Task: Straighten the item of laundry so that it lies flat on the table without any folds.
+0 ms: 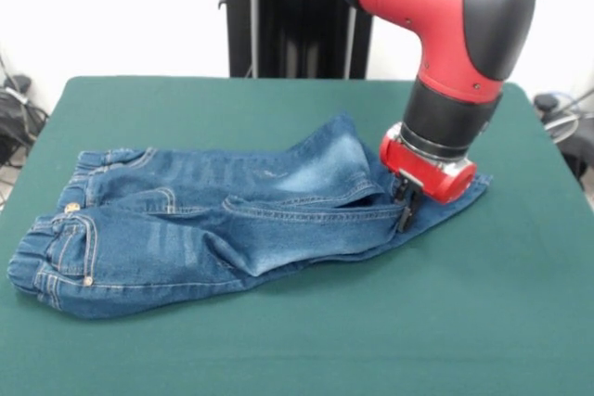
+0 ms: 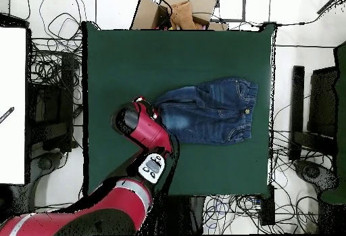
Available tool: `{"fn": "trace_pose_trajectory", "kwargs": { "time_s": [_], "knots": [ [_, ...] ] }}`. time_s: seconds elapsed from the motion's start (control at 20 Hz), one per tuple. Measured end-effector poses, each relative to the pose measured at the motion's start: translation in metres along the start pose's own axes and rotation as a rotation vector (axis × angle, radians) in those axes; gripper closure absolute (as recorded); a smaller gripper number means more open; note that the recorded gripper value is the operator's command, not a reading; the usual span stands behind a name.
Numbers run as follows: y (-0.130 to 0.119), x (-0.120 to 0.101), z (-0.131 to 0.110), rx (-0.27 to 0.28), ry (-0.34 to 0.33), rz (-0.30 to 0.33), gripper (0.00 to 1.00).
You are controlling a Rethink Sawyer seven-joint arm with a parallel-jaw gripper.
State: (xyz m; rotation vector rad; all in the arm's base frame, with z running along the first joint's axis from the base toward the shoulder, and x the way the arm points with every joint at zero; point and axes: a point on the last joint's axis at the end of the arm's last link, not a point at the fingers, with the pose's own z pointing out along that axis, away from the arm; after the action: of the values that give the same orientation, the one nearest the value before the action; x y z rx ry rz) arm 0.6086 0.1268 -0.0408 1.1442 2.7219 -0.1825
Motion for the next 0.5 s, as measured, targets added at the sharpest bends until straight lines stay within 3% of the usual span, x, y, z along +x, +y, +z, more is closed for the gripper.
{"fn": "trace_pose_trajectory", "kwargs": {
  "time_s": [0.5],
  "knots": [
    [-0.009,-0.015,-0.002,0.001,-0.002,0.028,1.00]
  ]
}}
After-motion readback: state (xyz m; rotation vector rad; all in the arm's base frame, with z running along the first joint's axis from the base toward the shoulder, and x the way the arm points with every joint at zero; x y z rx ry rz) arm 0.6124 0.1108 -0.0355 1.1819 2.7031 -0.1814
